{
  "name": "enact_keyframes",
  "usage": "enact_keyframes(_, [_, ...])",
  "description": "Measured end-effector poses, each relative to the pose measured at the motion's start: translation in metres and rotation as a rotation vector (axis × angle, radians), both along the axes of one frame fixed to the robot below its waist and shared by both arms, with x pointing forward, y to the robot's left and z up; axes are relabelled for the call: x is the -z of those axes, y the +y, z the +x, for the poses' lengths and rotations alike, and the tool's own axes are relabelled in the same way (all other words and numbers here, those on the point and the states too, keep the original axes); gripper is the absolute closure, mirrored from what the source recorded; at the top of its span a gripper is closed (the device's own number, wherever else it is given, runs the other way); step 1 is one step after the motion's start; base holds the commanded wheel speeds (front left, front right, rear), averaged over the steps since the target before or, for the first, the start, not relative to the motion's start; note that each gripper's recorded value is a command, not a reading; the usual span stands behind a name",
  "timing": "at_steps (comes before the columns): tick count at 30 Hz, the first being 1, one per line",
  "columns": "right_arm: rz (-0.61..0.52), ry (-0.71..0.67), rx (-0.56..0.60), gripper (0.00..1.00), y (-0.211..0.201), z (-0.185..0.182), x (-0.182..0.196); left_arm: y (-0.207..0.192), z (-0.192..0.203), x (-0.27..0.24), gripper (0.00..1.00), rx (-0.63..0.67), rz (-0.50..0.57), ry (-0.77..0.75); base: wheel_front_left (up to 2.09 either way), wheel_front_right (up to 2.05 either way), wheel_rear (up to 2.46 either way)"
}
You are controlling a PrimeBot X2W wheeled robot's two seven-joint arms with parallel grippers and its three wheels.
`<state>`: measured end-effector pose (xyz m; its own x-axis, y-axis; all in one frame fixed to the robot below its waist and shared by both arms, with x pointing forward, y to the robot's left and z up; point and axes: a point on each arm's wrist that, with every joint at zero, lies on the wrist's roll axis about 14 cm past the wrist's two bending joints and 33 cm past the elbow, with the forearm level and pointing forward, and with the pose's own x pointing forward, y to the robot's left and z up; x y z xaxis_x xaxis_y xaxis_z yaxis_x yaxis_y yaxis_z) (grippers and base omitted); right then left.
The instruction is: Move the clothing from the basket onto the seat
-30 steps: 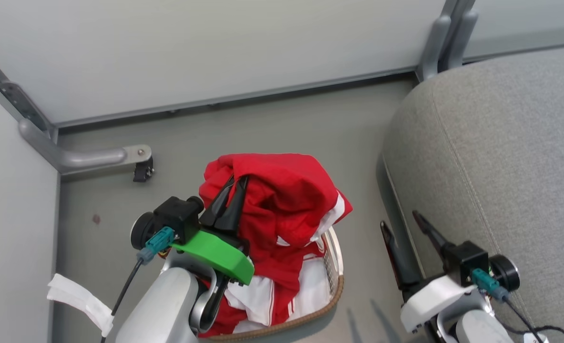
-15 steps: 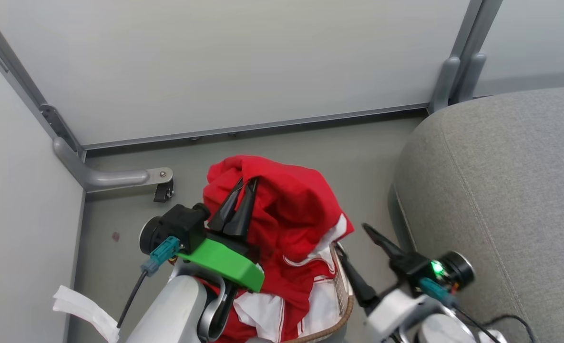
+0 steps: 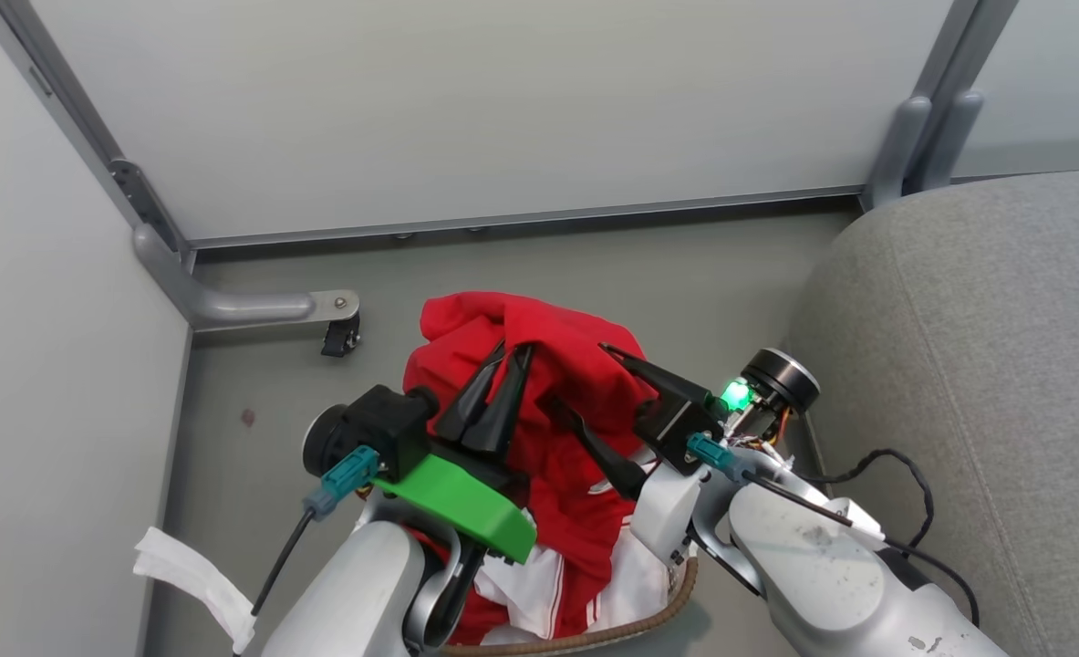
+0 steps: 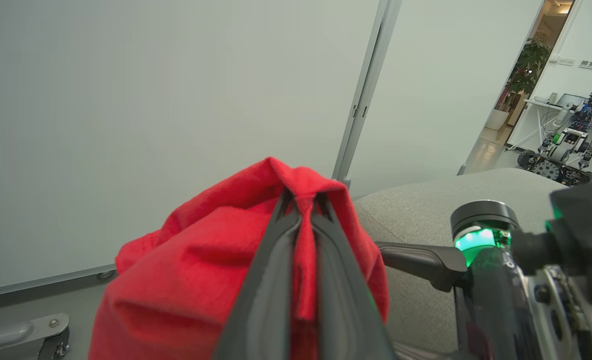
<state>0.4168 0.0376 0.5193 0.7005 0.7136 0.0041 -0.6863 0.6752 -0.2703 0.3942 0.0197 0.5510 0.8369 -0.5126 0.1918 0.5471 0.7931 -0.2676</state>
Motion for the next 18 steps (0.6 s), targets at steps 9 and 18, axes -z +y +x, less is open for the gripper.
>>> enact_keyframes(9, [-0.020,0.118,-0.030,0.00,0.012,-0.003,0.033,0.002,0.002,-0.001,1.00,-0.003,-0.002,0.004,0.00,0.00,0.00])
enact_keyframes(18, [0.041,0.264,-0.031,1.00,0.016,-0.024,0.064,0.006,0.005,0.002,1.00,-0.014,-0.010,0.017,0.00,0.00,0.00])
